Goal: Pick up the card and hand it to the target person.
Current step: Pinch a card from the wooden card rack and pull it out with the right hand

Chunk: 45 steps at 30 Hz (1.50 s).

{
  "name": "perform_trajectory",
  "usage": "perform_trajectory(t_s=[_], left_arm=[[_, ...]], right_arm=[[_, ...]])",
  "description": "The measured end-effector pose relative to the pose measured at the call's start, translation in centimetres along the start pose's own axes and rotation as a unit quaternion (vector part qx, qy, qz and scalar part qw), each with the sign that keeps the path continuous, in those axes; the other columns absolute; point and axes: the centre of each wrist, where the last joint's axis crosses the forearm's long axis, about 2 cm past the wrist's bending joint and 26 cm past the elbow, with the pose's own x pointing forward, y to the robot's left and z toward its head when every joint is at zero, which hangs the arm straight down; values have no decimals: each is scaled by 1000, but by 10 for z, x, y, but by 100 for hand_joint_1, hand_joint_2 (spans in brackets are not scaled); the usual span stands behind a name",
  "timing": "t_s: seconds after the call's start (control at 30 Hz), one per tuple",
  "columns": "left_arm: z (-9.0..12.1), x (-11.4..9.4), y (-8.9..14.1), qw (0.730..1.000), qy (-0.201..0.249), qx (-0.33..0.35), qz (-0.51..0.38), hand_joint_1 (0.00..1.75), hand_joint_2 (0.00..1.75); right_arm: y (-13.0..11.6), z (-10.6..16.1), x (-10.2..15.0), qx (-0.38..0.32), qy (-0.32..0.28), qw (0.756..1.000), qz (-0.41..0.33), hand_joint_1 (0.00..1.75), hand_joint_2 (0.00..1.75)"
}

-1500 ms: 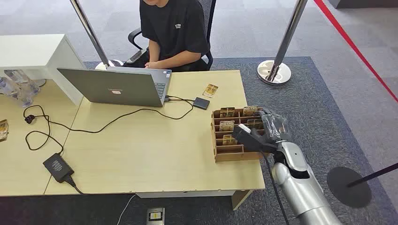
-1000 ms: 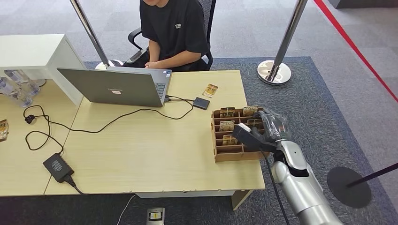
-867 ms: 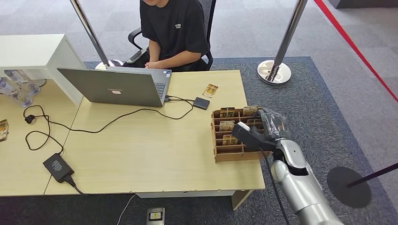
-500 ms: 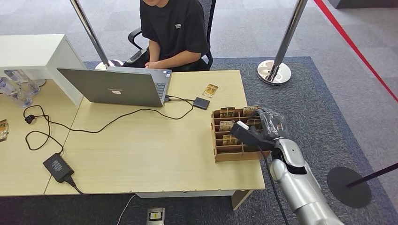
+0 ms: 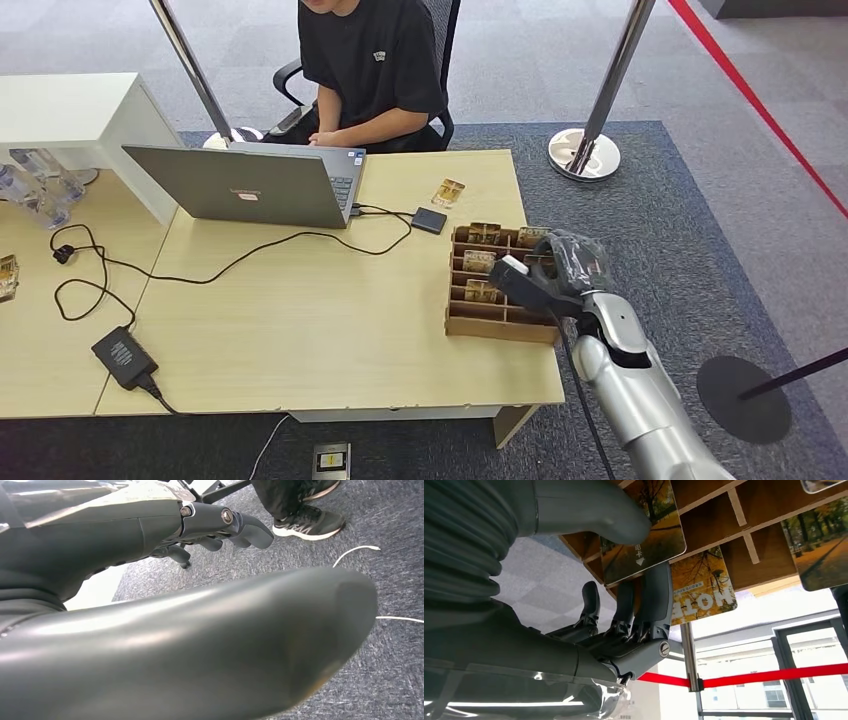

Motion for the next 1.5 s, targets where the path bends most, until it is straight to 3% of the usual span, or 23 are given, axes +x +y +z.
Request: perform_trajectory(t_s=[0.23,0.43,0.57,0.67,0.8,1.5], left_arm=[[0,0,0,1000,0,0,0,0,0],[0,0,0,1000,-3,0,0,0,0],[0,0,0,1000,-3,0,-1,0,0],[0,0,0,1000,-4,0,-1,0,0],[0,0,0,1000,-5,0,-1,0,0],[0,0,0,1000,3,0,0,0,0]], right_arm=[[0,0,0,-1,1,1000,0,98,175],[0,0,0,-2,1,1000,0,106,175],[0,0,0,-4,1,1000,0,129,175],[0,0,0,-7,-1,1000,1,136,175],[0,1,1,-11,-1,1000,2,174,175],[-5,1,7,-38,-10,999,14,175,175]])
